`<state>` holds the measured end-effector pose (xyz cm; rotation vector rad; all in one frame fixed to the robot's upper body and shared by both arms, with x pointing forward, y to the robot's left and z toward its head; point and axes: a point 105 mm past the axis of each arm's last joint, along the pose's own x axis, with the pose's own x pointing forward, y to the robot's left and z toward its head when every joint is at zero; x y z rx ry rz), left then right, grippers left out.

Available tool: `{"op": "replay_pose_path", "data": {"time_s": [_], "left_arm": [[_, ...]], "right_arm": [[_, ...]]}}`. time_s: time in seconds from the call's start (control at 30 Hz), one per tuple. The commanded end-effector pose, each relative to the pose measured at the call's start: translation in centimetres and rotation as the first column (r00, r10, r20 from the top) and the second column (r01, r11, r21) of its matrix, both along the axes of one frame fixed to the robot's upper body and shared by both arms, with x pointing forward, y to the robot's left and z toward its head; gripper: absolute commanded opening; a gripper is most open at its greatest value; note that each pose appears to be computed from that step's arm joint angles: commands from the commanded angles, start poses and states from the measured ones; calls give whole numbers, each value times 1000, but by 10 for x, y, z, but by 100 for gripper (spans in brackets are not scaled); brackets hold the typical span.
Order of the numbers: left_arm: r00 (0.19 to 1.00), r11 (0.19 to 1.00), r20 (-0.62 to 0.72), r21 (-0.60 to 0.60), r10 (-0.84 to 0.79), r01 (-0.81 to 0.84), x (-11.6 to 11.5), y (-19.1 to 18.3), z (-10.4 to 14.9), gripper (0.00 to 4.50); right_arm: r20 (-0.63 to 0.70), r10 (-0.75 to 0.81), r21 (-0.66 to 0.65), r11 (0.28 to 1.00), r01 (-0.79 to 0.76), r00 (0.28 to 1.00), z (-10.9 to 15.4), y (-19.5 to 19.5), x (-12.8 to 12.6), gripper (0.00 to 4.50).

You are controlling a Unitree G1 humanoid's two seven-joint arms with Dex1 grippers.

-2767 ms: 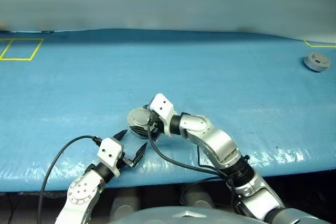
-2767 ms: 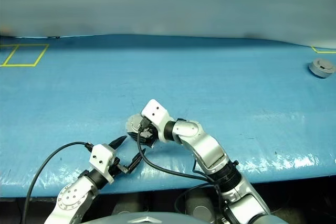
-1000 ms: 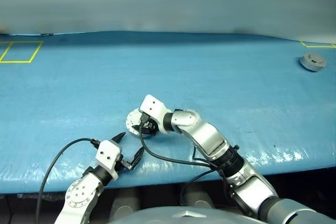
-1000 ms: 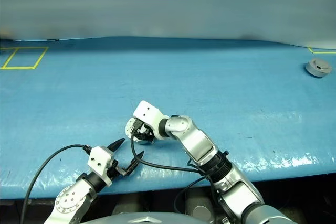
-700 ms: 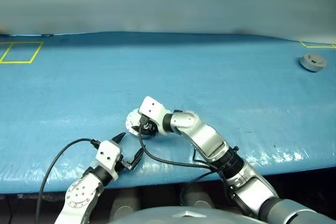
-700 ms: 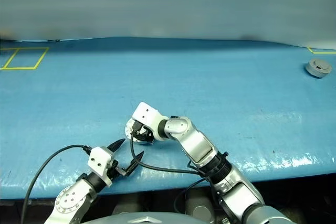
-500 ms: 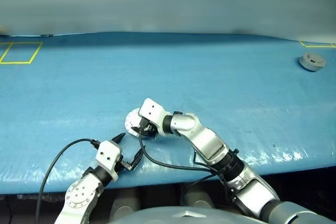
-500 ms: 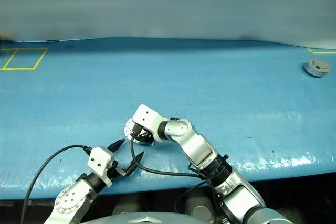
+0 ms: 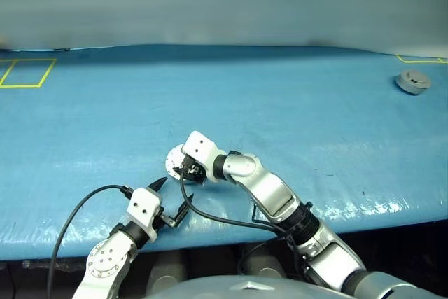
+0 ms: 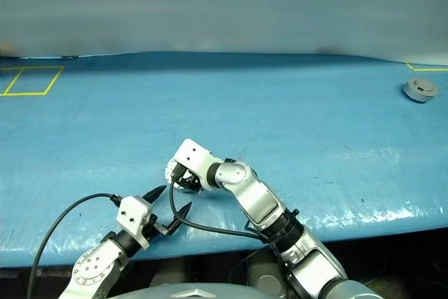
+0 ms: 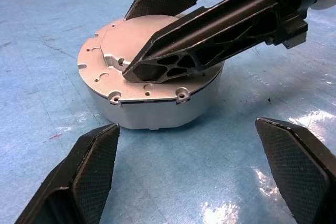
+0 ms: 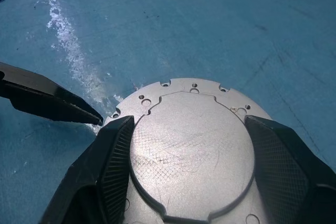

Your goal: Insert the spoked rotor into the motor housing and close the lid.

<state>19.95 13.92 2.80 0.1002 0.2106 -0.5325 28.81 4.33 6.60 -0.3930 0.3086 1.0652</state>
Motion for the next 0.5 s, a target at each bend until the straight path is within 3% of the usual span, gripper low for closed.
{"op": "replay_pose_path", "data": {"time_s": [0.03,0.37,0.5], "left_arm": [[999,1000,50,5,-9,9,2,-1,12,450],[996,999,81,29,32,-34,6,4,13,450],[996,999,80,29,31,-33,6,4,13,450]], "right_arm": [[-120,-120,-174,980,98,985,-47,-29,3,304],[-170,-236,-197,959,202,957,-52,-39,11,304],[-141,-195,-219,962,161,971,-55,-38,5,304]]}}
